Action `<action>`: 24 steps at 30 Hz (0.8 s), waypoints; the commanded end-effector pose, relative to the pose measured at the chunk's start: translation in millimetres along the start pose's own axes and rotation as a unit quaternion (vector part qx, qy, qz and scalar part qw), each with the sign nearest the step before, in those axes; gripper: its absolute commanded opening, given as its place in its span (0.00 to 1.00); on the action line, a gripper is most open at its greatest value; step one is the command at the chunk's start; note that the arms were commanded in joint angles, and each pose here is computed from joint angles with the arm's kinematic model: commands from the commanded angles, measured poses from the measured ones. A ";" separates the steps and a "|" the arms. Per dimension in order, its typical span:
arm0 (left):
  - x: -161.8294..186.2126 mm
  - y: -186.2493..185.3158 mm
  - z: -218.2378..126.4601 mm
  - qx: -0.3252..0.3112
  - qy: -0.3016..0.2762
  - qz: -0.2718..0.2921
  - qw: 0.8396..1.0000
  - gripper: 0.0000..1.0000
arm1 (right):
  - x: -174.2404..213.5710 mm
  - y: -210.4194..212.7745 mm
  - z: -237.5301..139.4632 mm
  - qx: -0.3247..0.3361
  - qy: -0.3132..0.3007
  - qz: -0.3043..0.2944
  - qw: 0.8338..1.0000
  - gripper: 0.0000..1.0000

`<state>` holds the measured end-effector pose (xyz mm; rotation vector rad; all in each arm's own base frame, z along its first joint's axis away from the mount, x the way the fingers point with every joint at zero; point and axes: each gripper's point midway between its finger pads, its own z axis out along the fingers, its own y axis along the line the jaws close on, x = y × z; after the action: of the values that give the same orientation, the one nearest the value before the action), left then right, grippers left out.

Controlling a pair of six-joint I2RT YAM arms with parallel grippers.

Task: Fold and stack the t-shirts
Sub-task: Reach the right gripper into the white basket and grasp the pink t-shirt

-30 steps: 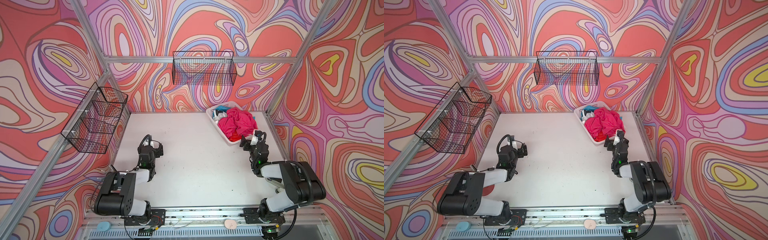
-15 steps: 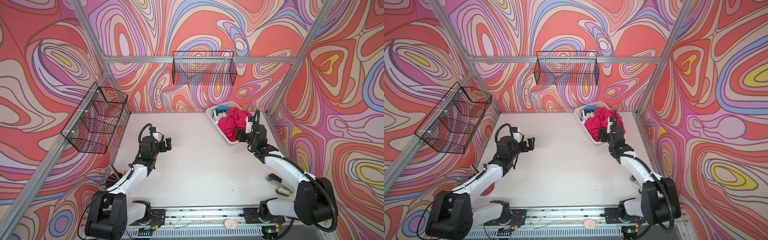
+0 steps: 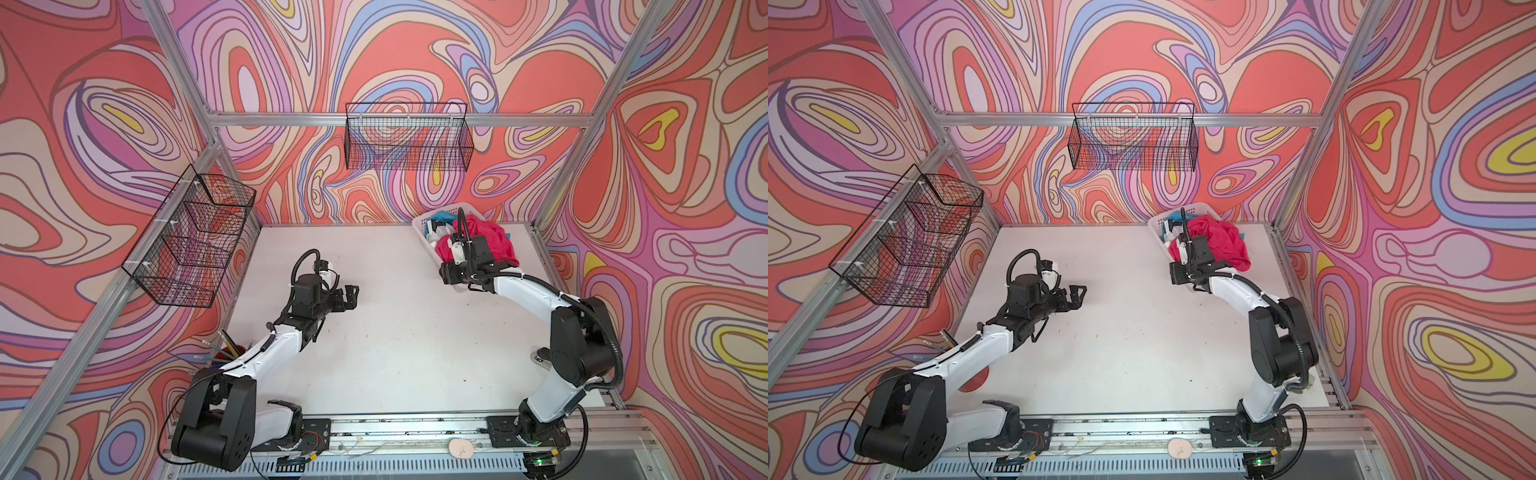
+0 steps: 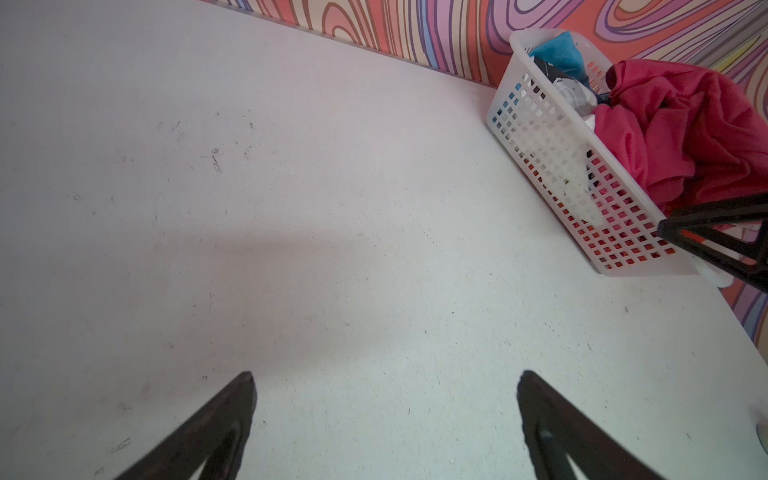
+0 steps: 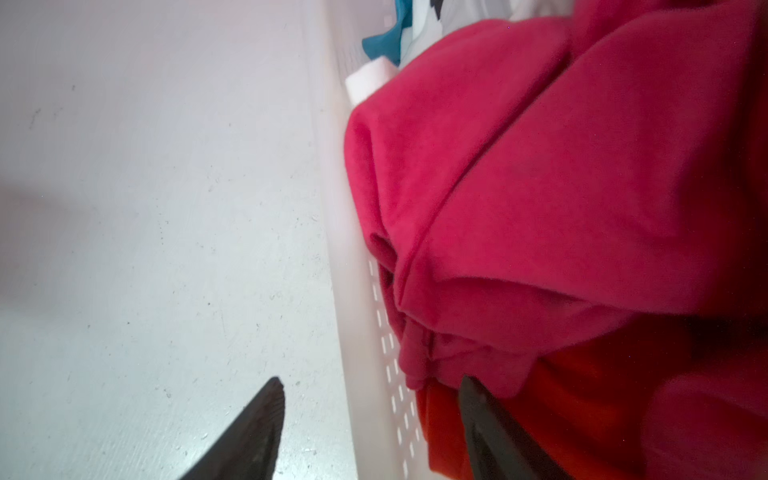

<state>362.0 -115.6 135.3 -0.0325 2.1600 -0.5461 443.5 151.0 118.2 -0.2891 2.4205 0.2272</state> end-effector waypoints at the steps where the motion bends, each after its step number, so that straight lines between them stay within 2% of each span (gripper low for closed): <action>1: -2.6 -3.8 0.5 0.003 0.004 -0.005 1.000 1.00 | 6.2 -6.7 10.8 0.023 0.026 -0.006 0.999 0.61; 4: -1.9 -2.9 0.1 0.001 0.004 -0.006 1.000 1.00 | 6.7 -9.7 17.3 0.032 0.031 -0.007 0.999 0.48; 6: 0.3 -1.4 -0.3 -0.001 0.005 -0.007 1.000 1.00 | 9.1 -15.4 18.8 0.047 0.034 -0.010 0.998 0.32; 9: 2.0 -1.7 -0.9 -0.001 0.006 -0.009 1.000 1.00 | 11.6 -36.5 14.2 0.101 0.034 -0.034 0.994 0.10; 11: 2.0 -2.5 -0.9 0.001 0.008 -0.010 1.000 1.00 | 13.6 -52.9 8.6 0.134 0.037 -0.051 0.989 0.02; 12: 1.2 -3.7 -0.6 0.003 0.010 -0.009 1.000 1.00 | 14.8 -62.6 6.0 0.148 0.039 -0.055 0.987 0.00; 17: -4.5 -11.8 5.9 0.018 0.028 0.008 0.999 1.00 | 25.5 -118.5 -3.8 0.194 0.038 -0.019 0.980 0.00; 20: -8.3 -16.6 13.0 0.029 0.037 0.015 0.999 1.00 | 18.4 -141.1 -14.2 0.209 0.016 -0.005 0.978 0.00; 24: -10.6 -20.1 20.0 0.037 0.040 0.014 0.998 1.00 | 21.6 -154.0 -13.6 0.220 0.028 -0.029 0.975 0.00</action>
<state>381.6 -130.8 143.3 0.0208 2.1919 -0.5949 460.8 0.4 95.9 -0.1247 2.4547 -0.3076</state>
